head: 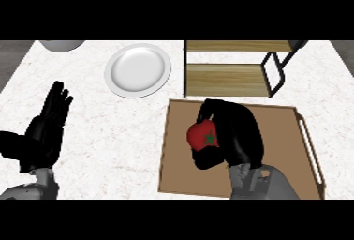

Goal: Pick the tomato from the tray and place it in the tiered shelf

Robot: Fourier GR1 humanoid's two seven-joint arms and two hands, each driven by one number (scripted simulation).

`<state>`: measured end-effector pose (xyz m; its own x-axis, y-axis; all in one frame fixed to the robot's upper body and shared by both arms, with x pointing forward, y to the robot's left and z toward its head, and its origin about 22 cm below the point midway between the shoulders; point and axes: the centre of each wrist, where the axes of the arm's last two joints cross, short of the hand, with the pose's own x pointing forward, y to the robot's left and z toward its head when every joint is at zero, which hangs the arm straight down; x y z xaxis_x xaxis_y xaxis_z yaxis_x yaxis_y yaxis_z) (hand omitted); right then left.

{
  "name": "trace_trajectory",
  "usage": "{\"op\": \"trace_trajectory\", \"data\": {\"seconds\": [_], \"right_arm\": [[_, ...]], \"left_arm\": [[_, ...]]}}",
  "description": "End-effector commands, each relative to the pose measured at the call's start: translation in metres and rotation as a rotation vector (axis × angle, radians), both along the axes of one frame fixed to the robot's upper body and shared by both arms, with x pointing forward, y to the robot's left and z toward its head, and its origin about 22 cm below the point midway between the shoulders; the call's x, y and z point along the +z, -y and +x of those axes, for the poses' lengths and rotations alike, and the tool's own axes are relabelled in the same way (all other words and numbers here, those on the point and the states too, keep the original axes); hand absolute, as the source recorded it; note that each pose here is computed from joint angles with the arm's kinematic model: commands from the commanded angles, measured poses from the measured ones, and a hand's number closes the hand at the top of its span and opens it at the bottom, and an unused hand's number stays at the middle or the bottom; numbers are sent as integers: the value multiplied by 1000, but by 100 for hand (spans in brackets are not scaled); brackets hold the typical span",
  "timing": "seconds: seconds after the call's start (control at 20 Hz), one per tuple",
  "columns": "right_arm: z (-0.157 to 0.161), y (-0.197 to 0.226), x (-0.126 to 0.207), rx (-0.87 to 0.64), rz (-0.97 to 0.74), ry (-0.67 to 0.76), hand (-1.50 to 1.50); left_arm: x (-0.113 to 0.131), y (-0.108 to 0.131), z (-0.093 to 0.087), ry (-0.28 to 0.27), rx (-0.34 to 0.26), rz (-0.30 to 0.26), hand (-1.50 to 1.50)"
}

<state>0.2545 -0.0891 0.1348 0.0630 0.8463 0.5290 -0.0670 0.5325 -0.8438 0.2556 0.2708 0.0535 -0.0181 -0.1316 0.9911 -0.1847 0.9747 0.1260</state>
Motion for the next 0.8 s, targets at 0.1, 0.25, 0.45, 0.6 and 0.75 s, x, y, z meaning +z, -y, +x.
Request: {"op": "trace_trajectory", "data": {"seconds": [0.1,0.25,0.45,0.6,0.75], "right_arm": [[-42,-13,66,-204,143,171,150],[-24,-11,100,-273,105,231,150],[-23,7,115,-318,64,238,150],[-5,-4,114,-352,69,253,150],[2,22,122,-363,81,271,150]], "left_arm": [[0,-3,-4,-7,-1,13,0],[-8,4,7,4,-2,13,0],[6,2,3,11,-8,-1,0],[6,4,-2,9,-5,-9,0],[-7,1,-6,13,14,16,0]]}}
